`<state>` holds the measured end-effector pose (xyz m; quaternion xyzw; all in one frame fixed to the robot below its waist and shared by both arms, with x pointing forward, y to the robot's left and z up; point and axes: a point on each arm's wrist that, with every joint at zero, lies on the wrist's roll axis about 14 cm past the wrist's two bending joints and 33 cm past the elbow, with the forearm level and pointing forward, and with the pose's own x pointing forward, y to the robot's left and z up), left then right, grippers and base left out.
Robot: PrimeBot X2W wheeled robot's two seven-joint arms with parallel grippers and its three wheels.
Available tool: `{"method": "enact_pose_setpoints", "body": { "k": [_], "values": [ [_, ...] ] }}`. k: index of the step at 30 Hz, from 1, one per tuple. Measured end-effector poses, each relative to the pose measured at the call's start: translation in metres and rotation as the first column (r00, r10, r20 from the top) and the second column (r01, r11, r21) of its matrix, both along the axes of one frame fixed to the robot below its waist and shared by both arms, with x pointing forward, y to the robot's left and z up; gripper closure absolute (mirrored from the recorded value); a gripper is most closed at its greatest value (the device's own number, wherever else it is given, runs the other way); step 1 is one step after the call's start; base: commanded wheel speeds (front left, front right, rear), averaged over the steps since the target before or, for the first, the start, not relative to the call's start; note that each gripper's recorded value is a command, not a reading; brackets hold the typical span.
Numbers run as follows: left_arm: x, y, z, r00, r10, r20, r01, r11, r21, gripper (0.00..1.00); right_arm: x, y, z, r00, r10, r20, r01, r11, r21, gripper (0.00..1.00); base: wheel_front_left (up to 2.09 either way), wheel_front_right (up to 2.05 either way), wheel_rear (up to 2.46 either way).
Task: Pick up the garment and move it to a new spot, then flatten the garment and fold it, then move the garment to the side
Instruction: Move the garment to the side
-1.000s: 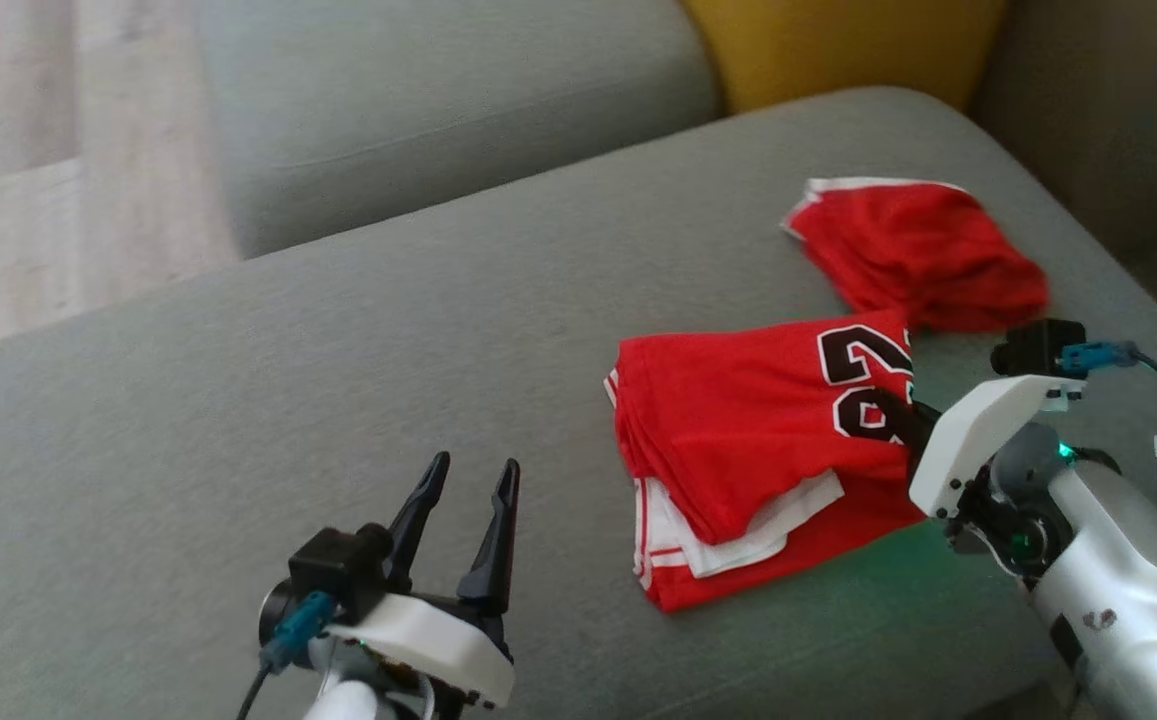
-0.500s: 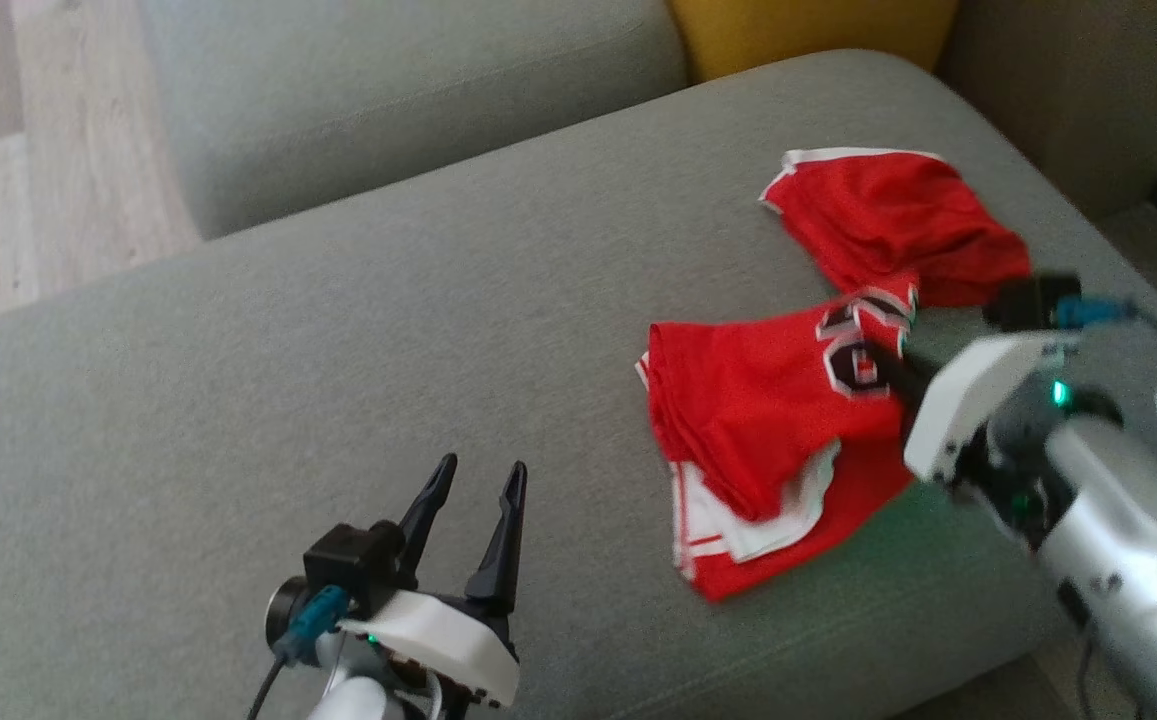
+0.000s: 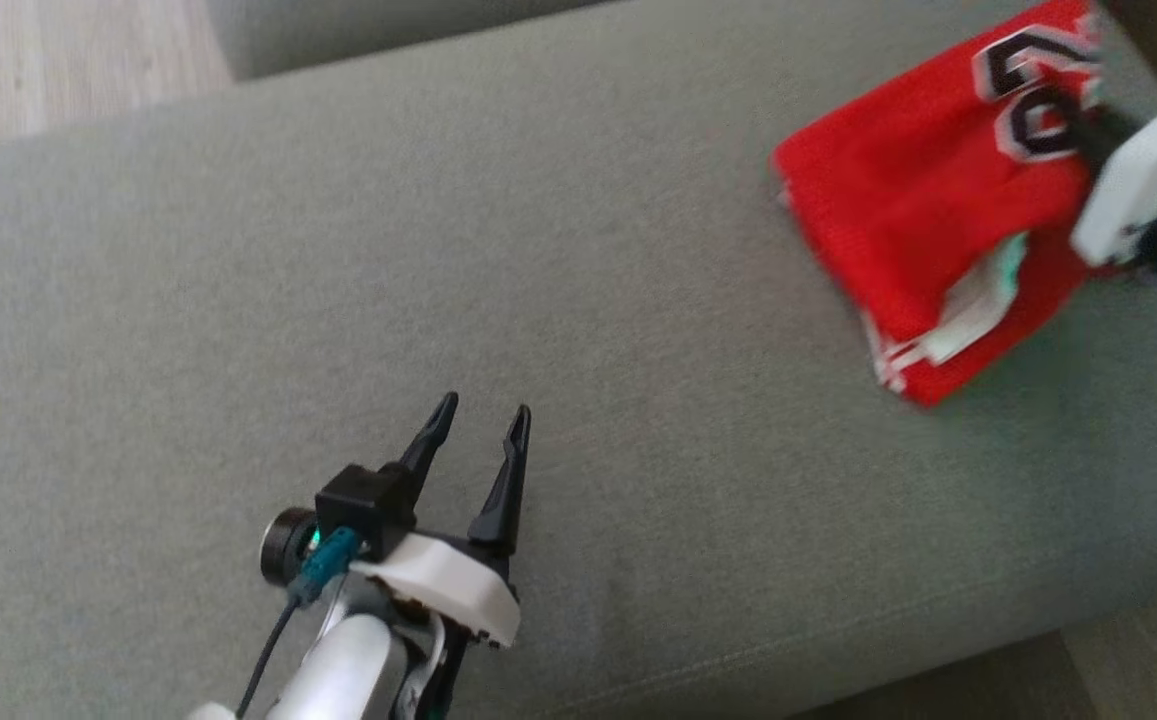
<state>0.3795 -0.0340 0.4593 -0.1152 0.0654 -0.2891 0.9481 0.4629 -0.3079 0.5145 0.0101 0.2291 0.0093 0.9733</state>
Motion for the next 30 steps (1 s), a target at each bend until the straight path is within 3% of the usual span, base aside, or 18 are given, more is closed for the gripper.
{"method": "enact_pose_setpoints", "body": {
  "k": [10,16,17,20,23,27,30],
  "values": [
    [0.028,0.016,-0.035,0.997,0.053,-0.061,-0.05,0.998,0.041,0.0,0.038,-0.079,-0.005,0.99,-0.138,-0.038,0.13,0.978,-0.16,1.0,0.0,0.0,0.0],
    [0.037,0.027,-0.047,0.993,0.086,-0.086,-0.082,0.995,0.05,0.0,0.029,-0.11,-0.047,0.958,-0.223,-0.182,0.164,0.942,-0.294,0.98,0.0,0.0,0.0],
    [0.039,0.031,-0.047,0.991,0.102,-0.083,-0.098,0.994,0.054,0.0,0.026,-0.114,-0.057,0.95,-0.235,-0.205,0.16,0.931,-0.328,0.0,0.0,0.0,0.0],
    [0.039,0.036,-0.045,0.99,0.119,-0.078,-0.114,0.992,0.059,0.0,0.031,-0.109,-0.057,0.964,-0.206,-0.167,0.131,0.918,-0.375,0.0,0.0,0.0,0.0],
    [0.04,0.039,-0.039,0.989,0.13,-0.066,-0.126,0.991,0.053,0.0,0.048,-0.105,-0.03,0.989,-0.146,-0.032,0.12,0.901,-0.418,0.0,0.0,0.0,0.0],
    [0.041,0.047,-0.023,0.987,0.157,-0.028,-0.156,0.987,0.042,0.0,0.055,-0.105,0.012,0.987,-0.108,0.115,0.148,0.886,-0.44,0.0,0.0,0.0,0.0],
    [0.039,0.052,-0.009,0.984,0.176,0.002,-0.176,0.984,0.03,0.0,0.046,-0.109,0.028,0.983,-0.128,0.134,0.174,0.883,-0.435,0.0,0.0,0.0,0.0]
  ]
}}
